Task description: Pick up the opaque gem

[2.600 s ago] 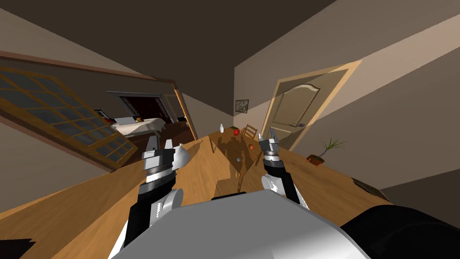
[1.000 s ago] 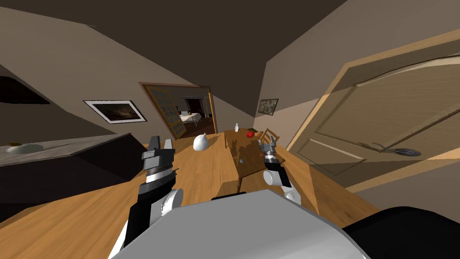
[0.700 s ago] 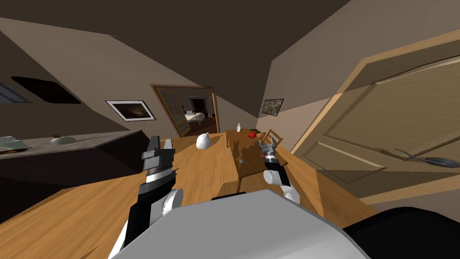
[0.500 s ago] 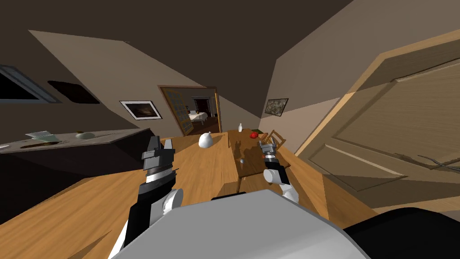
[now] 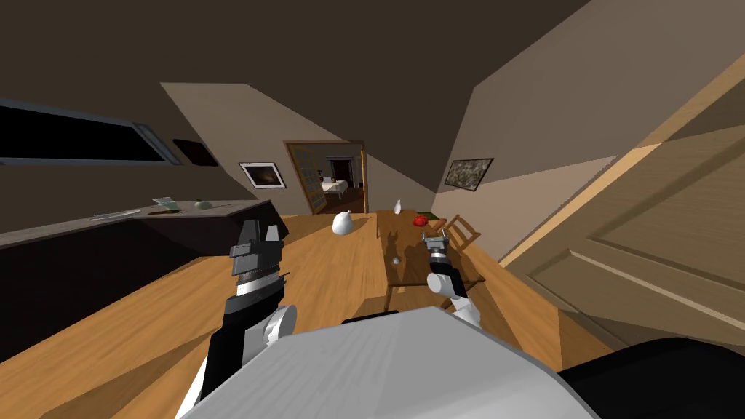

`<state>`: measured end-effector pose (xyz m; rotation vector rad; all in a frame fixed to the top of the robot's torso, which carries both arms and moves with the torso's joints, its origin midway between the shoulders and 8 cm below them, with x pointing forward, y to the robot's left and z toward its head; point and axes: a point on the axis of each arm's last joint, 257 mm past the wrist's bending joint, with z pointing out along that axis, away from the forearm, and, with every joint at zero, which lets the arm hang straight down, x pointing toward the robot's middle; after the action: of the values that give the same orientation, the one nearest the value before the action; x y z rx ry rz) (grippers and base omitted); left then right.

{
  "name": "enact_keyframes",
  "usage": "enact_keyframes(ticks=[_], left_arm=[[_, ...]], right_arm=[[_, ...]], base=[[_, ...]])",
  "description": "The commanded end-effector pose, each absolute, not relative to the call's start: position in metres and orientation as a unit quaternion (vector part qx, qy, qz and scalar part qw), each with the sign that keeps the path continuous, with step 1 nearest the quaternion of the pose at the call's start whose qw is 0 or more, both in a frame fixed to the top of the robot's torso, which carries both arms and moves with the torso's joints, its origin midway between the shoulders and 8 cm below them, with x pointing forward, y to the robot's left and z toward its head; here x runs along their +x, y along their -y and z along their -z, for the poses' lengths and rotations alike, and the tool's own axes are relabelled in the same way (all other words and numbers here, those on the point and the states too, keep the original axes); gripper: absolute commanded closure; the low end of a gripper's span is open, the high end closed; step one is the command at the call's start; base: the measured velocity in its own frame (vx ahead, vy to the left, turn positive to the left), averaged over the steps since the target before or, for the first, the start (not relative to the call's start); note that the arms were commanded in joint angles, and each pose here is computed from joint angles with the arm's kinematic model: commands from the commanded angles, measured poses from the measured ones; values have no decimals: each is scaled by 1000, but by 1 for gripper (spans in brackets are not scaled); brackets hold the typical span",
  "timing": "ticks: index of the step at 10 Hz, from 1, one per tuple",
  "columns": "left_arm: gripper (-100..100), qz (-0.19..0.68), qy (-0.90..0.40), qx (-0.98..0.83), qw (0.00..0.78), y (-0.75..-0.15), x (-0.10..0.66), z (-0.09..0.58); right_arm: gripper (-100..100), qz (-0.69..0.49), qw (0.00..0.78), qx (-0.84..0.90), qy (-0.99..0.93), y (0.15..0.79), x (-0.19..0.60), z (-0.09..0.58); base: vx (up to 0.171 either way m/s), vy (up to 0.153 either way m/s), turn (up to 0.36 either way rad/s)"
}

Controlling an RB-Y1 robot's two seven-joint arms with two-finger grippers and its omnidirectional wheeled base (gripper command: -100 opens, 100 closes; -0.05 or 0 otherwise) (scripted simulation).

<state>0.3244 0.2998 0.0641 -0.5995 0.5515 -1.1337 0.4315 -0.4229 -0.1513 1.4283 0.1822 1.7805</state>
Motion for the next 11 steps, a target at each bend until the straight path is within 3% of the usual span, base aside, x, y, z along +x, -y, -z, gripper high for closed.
enact_keyframes(ticks=[1,11], left_arm=[[0,522,-254,-276,766,-300,324,-64],[0,522,-254,-276,766,-300,324,-64]], right_arm=[[-100,-705,395,586,-49,433,432,169],[-100,-680,270,663,161,499,422,275]], base=[[-74,-139,161],[-65,-70,275]])
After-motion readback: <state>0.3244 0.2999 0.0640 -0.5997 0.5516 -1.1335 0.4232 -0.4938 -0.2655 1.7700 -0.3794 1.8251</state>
